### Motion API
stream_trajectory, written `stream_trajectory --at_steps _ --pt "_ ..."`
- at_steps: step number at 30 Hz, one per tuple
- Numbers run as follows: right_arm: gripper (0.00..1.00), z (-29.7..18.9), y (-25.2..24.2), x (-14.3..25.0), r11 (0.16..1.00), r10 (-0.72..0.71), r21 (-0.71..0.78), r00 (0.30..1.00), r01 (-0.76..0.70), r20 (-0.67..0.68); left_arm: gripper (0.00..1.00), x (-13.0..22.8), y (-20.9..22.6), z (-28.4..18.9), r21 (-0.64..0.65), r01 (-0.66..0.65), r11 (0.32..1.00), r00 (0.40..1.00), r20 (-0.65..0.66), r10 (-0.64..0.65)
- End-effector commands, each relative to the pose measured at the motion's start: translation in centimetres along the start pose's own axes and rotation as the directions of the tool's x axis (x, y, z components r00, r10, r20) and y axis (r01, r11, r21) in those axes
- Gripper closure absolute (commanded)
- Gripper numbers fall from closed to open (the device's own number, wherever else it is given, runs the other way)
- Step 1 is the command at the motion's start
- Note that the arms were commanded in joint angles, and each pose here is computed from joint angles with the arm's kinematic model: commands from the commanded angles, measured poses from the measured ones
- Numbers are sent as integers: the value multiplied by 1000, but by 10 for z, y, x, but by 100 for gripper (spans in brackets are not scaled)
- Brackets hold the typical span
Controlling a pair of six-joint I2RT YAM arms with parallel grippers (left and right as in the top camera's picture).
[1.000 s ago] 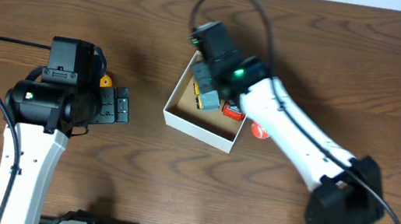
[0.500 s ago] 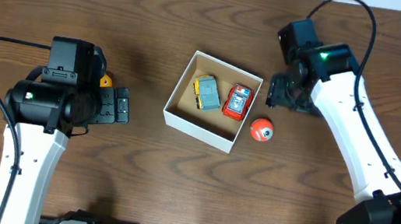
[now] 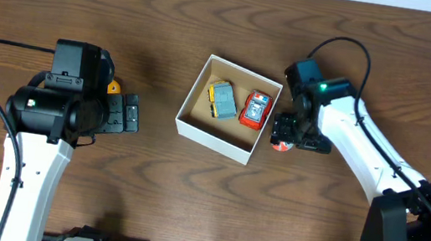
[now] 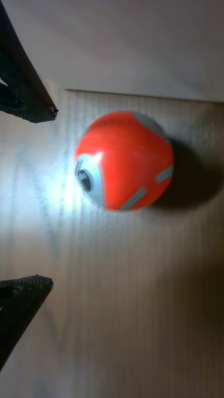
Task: Pack container
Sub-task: 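Move the right gripper to the red ball and grasp it, then carry the red ball into the box and release it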
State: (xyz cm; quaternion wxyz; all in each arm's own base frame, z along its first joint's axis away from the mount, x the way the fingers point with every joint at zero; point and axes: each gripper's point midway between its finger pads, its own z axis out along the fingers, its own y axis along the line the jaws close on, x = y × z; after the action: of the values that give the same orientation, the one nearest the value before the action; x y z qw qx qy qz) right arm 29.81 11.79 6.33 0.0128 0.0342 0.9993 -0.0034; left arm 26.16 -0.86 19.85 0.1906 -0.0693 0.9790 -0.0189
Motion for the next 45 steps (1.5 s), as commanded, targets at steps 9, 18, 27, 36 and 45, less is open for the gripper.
stream_trajectory --at_steps 9,18,27,36,45 --pt "12 29 16 -14 995 -53 -79 992 62 111 2 -4 -2 -5 7 1 1000 1000 14 -1" --pt "37 36 23 -25 992 -51 -104 984 69 170 2 -4 -2 -5 7 1 1000 1000 14 -1" --pt "99 36 23 -23 992 -55 -102 985 73 166 2 -4 -2 -5 7 1 1000 1000 14 -1" --pt "99 -4 15 -45 998 -44 -35 967 55 251 2 -4 -2 -5 7 1 1000 1000 14 -1" --pt "99 -150 35 -97 989 -87 -53 827 140 556 2 -5 -2 -5 7 1 1000 1000 14 -1"
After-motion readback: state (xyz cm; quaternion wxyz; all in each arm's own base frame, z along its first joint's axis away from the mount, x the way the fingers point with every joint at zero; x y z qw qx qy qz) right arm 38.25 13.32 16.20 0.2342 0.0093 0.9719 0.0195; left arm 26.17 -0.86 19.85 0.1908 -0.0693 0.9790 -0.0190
